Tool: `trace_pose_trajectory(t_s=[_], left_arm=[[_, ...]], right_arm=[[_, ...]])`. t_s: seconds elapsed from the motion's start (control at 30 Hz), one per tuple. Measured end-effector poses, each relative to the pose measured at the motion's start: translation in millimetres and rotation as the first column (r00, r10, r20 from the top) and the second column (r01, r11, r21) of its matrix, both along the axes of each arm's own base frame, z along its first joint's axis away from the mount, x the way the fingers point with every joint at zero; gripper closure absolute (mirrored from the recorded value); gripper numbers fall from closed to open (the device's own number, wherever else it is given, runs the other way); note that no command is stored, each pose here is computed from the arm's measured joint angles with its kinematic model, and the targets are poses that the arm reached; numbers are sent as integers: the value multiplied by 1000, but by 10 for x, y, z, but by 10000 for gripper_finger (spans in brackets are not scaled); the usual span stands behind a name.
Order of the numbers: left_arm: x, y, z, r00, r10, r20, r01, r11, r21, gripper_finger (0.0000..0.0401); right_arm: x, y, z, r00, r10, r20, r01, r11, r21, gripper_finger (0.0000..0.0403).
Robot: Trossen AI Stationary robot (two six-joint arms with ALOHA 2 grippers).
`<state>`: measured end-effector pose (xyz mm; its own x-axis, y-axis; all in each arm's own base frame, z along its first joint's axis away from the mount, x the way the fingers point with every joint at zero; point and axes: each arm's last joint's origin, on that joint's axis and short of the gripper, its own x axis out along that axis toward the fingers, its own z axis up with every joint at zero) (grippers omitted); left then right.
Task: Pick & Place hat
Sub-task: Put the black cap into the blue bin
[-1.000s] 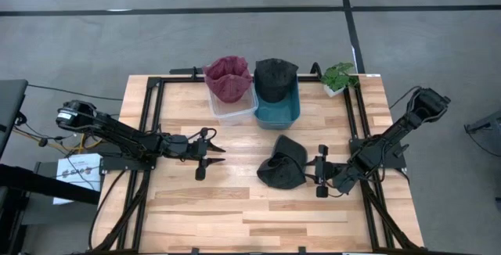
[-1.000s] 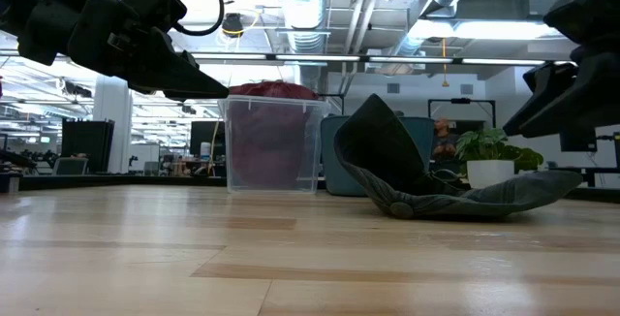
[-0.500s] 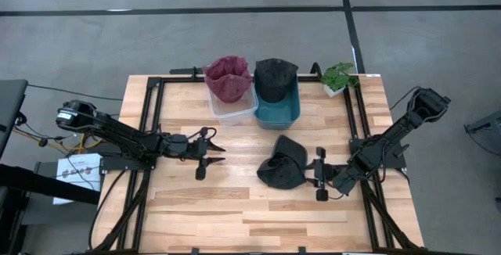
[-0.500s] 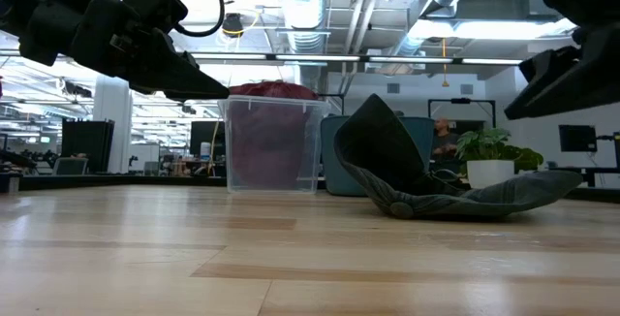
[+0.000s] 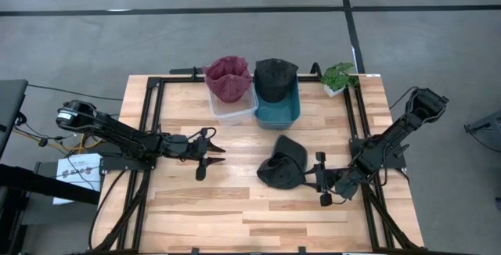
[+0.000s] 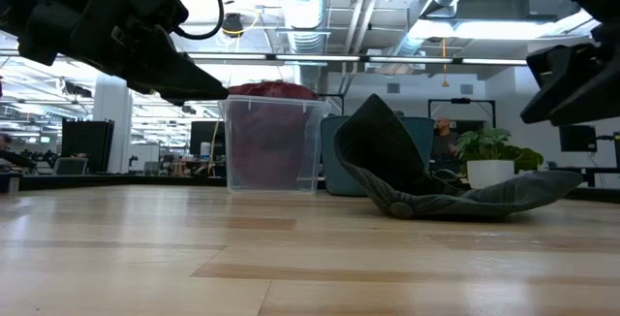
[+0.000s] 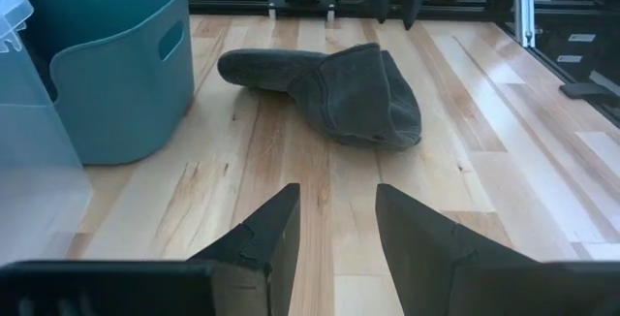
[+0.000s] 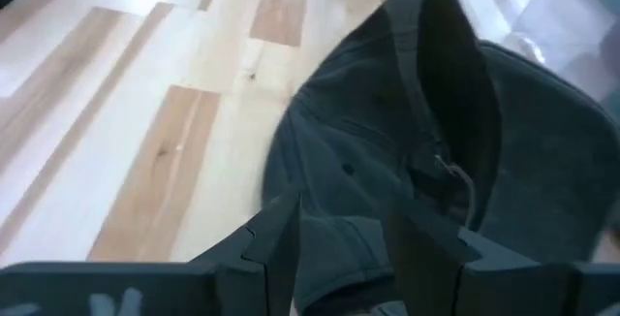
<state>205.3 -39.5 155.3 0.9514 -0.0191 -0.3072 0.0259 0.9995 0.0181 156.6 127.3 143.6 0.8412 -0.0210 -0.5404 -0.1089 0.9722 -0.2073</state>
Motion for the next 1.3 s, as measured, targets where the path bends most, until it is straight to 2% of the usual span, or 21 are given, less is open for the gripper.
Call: trace_pose_trajectory(t_s=[0.33, 0.7, 0.93, 1.13, 1.3], left_arm=[[4, 3, 14, 1000, -1, 17, 1, 1000, 6, 266], [6, 3, 20, 1000, -1, 23, 1, 1000, 5, 266], [8, 3, 24, 1000, 0, 26, 0, 1000, 2, 266], [12, 2, 39, 999, -17, 43, 15, 999, 52, 266], [13, 2, 44, 999, -18, 49, 15, 998, 54, 266]], right_arm=[[-52, 153, -79, 1000, 17, 5, -18, 998, 55, 269], [126, 383, -18, 996, 32, -79, -35, 998, -42, 269], [146, 437, -30, 980, -56, -190, 44, 997, -70, 269], [141, 447, -21, 982, -61, -178, 50, 996, -68, 269], [153, 457, -14, 985, -63, -160, 54, 996, -64, 269]])
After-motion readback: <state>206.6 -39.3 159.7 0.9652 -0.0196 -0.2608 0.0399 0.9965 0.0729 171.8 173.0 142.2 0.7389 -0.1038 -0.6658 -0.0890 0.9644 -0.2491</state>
